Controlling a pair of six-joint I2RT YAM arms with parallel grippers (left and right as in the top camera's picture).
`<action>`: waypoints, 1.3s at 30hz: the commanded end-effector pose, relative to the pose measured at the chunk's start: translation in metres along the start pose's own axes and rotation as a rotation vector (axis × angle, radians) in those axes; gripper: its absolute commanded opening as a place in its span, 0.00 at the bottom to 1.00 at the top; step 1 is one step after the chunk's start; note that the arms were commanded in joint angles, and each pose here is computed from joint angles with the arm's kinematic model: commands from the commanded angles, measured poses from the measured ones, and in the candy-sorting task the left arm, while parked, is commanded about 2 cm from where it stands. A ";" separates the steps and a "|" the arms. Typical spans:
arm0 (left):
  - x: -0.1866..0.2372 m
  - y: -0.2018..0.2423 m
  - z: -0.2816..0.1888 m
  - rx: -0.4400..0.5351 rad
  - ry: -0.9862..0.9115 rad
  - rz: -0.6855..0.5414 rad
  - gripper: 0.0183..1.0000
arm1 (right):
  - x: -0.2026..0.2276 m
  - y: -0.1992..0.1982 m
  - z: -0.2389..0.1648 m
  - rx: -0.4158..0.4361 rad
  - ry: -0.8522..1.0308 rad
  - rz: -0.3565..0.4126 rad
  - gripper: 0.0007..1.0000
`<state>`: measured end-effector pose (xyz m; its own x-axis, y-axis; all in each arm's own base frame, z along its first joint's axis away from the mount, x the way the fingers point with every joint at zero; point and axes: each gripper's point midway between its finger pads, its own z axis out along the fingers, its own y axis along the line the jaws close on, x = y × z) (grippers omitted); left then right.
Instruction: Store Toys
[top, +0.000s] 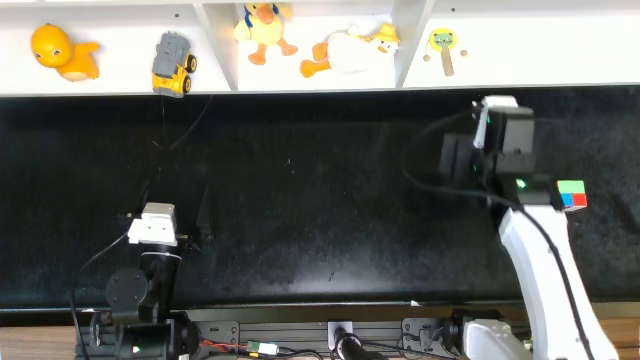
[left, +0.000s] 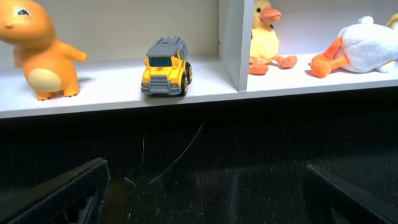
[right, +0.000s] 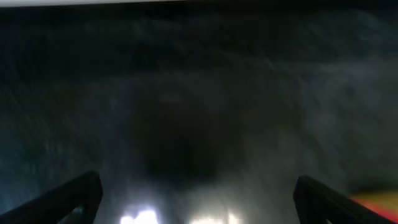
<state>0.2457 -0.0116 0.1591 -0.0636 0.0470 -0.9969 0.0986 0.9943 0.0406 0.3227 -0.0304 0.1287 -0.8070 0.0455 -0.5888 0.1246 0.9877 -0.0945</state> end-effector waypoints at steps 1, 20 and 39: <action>-0.001 -0.002 -0.001 0.005 -0.005 0.002 1.00 | 0.009 -0.019 -0.013 0.094 0.015 -0.001 1.00; -0.001 -0.002 -0.001 0.005 -0.005 0.002 1.00 | 0.008 0.012 -0.011 -0.154 0.017 0.034 1.00; -0.001 -0.002 -0.001 0.005 -0.005 0.002 1.00 | 0.108 -0.189 -0.038 0.089 0.185 -0.134 1.00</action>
<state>0.2457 -0.0116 0.1591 -0.0637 0.0466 -0.9969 0.0986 0.9943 0.0402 0.1935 -0.2037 0.1147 -0.9095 0.0712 -0.4096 0.1721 0.9614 -0.2149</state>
